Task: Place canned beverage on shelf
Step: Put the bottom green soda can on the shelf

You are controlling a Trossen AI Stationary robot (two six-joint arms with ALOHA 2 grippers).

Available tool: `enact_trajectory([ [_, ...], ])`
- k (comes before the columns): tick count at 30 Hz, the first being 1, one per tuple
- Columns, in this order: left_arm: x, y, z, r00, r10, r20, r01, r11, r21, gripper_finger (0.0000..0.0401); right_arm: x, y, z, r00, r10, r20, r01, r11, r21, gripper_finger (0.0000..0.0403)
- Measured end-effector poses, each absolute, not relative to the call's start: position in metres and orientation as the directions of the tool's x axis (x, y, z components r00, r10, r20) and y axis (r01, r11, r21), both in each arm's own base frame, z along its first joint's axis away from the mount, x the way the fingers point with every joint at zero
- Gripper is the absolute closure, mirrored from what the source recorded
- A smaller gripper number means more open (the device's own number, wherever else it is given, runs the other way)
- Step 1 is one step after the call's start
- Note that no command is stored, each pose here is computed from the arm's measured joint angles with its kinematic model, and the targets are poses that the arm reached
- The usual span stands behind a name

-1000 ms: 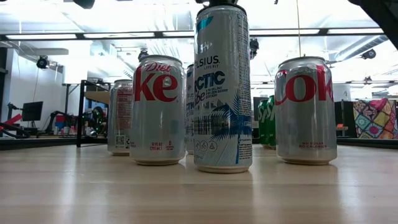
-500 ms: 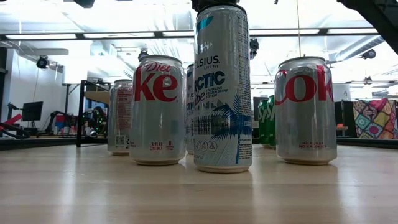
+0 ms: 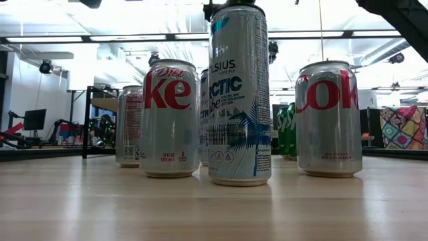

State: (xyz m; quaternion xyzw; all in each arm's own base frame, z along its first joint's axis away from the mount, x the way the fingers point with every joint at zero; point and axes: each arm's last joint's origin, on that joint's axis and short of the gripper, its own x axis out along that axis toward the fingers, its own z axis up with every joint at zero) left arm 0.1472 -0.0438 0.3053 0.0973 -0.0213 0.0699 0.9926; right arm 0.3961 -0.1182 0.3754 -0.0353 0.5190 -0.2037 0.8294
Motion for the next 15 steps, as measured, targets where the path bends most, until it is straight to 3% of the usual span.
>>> enact_trajectory([
  [15, 0.1471, -0.0437, 0.3054, 0.989, 0.135, 0.057, -0.143, 0.971, 0.190, 0.0401, 0.4010, -0.1234, 0.3670, 0.361, -0.374, -0.854, 0.294, 0.915, -0.276, 0.0107],
])
